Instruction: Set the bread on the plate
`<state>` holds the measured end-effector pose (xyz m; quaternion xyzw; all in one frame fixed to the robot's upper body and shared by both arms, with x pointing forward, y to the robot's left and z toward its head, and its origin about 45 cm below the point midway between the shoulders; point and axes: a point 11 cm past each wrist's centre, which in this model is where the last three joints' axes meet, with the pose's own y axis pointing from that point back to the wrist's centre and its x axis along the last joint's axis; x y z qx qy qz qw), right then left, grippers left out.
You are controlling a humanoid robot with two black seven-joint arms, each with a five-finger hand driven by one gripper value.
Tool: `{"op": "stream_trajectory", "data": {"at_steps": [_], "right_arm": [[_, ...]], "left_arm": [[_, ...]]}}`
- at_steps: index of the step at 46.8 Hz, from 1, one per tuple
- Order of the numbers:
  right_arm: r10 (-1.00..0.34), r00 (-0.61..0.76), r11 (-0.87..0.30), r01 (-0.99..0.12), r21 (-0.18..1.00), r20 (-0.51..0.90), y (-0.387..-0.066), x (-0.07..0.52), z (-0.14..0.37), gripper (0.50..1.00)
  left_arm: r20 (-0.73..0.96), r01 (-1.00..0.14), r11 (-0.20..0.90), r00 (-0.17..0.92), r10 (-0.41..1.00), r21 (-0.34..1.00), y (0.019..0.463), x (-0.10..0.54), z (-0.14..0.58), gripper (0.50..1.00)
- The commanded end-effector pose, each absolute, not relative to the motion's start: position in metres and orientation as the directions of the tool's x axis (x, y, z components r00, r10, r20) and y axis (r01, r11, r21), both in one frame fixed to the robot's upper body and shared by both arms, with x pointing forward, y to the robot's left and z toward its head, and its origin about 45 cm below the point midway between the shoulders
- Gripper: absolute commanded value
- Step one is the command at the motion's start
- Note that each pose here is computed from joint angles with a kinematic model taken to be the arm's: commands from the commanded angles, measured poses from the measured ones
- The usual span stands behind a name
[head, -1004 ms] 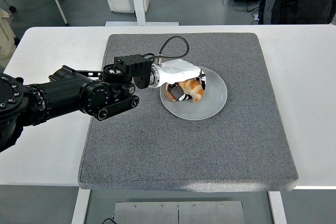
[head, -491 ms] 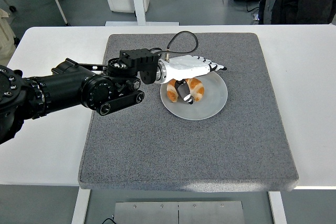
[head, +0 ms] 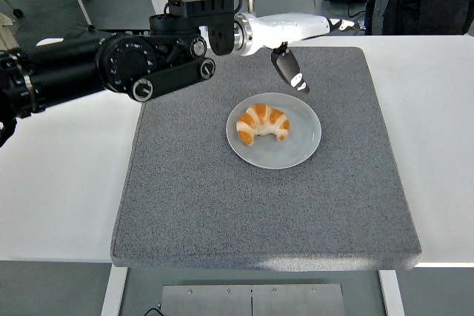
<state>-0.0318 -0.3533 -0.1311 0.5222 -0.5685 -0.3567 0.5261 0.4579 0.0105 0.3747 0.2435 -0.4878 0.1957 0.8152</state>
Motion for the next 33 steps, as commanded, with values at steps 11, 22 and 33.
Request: {"op": "stream_trajectory", "data": {"at_steps": [11,22,33], "right_arm": [[-0.970,0.099,0.199,-0.218,0.955,0.224,-0.353,-0.032,-0.131,1.000],[-0.969,0.100,0.200,-0.217,0.955,0.225,-0.353,-0.033,-0.131,1.000],[-0.969,0.099,0.200,-0.218,0.955,0.226,-0.353,-0.032,-0.131,1.000]], "left_arm": [[0.772,-0.645,0.761,0.520,0.365,0.075,0.056,0.482,0.426,0.996],[0.610,-0.717,0.696,0.544,0.577,-0.019,0.096,0.496,0.444,0.996],[0.455,-0.762,0.643,0.545,0.705,-0.083,0.124,0.503,0.432,0.996]]}}
